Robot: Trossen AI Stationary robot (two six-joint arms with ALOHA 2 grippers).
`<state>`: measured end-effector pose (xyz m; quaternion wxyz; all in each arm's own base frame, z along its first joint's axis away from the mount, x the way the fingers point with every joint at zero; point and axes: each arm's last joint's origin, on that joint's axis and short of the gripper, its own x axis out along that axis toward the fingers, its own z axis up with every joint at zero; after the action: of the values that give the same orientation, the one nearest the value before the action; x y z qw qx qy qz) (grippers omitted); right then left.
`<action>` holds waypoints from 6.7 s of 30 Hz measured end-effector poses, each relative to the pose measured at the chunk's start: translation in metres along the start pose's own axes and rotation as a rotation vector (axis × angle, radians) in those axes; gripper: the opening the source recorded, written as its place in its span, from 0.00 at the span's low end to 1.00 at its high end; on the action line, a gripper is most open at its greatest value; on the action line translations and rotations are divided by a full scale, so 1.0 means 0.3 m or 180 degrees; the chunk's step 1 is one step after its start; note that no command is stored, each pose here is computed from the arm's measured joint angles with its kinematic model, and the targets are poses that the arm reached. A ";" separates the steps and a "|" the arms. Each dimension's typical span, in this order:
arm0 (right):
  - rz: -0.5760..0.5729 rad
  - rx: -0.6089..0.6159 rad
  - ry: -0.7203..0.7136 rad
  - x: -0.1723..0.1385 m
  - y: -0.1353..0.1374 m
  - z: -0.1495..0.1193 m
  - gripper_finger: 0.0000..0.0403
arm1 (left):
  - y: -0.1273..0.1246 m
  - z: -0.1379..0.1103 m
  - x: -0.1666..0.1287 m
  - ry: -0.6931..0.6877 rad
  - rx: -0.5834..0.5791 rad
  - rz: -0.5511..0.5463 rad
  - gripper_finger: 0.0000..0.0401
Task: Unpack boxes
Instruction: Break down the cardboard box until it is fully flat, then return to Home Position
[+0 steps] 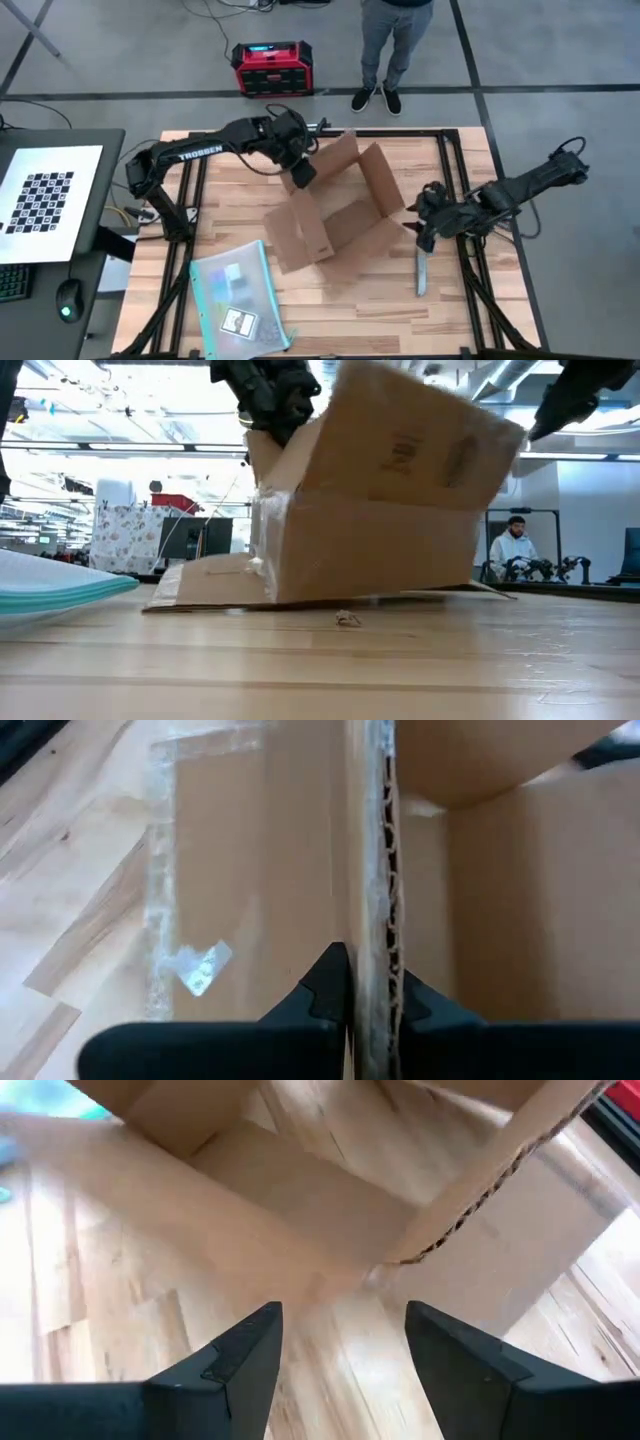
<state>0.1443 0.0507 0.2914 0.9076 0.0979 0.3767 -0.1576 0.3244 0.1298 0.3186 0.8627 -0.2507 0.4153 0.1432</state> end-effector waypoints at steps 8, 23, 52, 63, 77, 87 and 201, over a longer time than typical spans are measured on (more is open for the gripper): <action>0.0005 0.0179 -0.0069 -0.021 -0.047 -0.042 0.51 | 0.016 0.015 -0.019 -0.0120 0.0193 -0.0104 0.04; -0.0176 0.0223 0.0010 0.080 -0.028 -0.089 0.51 | -0.088 -0.017 -0.207 0.0140 0.0594 0.1505 0.16; -0.0519 0.1274 -0.0199 0.528 0.042 -0.184 0.51 | 0.118 -0.272 0.251 -0.0542 0.0765 -0.0012 0.14; -0.0353 0.1399 -0.0660 0.668 0.026 -0.127 0.51 | -0.150 -0.286 0.257 -0.0742 0.1260 -0.0671 0.14; 0.0055 0.1137 -0.0232 0.695 0.014 -0.135 0.51 | -0.188 -0.354 0.442 -0.0491 0.1152 -0.0489 0.14; 0.0215 0.0826 -0.0039 0.429 -0.033 -0.070 0.51 | -0.188 -0.363 0.548 -0.0618 0.0998 -0.0534 0.14; 0.0937 0.1268 -0.0938 0.103 -0.216 -0.203 0.00 | -0.205 -0.432 0.084 -0.0777 0.1032 -0.0411 0.00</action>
<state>0.1019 0.0018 0.2230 0.9286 0.3039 0.1841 -0.1075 0.2843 0.0080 0.2496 0.9430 -0.1156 0.3084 0.0482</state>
